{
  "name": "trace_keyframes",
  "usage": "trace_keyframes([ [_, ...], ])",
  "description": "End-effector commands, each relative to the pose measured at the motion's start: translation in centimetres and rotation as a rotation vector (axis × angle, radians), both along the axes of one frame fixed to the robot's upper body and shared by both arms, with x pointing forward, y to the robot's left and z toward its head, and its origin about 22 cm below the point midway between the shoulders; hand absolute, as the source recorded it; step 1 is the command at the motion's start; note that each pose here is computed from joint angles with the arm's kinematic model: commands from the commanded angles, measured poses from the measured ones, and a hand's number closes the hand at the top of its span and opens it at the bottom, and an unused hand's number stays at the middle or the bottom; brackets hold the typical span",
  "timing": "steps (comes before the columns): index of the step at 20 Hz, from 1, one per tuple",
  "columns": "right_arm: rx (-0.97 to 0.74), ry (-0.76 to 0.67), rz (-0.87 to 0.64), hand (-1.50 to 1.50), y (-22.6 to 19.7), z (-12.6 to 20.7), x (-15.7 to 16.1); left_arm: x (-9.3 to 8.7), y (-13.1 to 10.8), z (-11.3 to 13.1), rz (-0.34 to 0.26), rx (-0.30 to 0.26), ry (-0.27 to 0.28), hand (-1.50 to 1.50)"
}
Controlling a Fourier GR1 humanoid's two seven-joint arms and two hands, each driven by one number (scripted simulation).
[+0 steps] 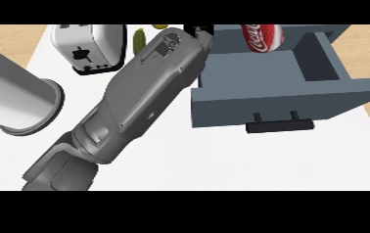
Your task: Pick up the can, place it into the drawer and close the drawer
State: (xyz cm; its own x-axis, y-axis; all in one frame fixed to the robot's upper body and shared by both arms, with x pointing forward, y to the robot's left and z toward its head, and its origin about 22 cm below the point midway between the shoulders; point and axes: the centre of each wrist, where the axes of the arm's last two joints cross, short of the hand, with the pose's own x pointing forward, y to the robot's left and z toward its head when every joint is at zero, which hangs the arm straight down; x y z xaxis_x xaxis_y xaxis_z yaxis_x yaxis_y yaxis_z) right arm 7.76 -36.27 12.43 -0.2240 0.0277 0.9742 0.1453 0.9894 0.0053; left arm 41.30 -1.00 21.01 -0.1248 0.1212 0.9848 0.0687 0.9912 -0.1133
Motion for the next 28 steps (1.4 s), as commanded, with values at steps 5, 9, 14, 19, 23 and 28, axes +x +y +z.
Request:
trace_keyframes([
  [5, 0.013, -0.015, 0.024, -1.50, 0.3, 0.0, 1.2, 0.1, -1.0, -0.4, 0.013, 0.015, 0.029, 1.50],
  [9, 0.012, -0.015, -0.012, -1.50, 0.3, 0.5, -0.4, 0.9, -0.3, -2.0, 0.037, 0.066, 0.066, 1.50],
  [14, 0.004, -0.008, 0.021, -1.50, 1.5, 0.6, 0.8, 0.5, -1.1, -2.0, 0.096, 0.099, 0.059, -1.50],
  [19, -0.003, -0.006, 0.039, -1.50, 0.6, 0.7, 0.6, 0.5, -0.6, -3.8, 0.132, 0.107, 0.071, -1.50],
  [23, 0.003, -0.010, 0.027, -1.50, 0.7, 0.3, 1.4, 0.6, -0.2, -4.6, 0.138, 0.100, 0.070, -1.50],
  [28, 0.002, -0.018, 0.017, -1.50, 0.2, 0.4, 2.0, 0.7, -0.4, -4.1, 0.139, 0.090, 0.065, -1.50],
])
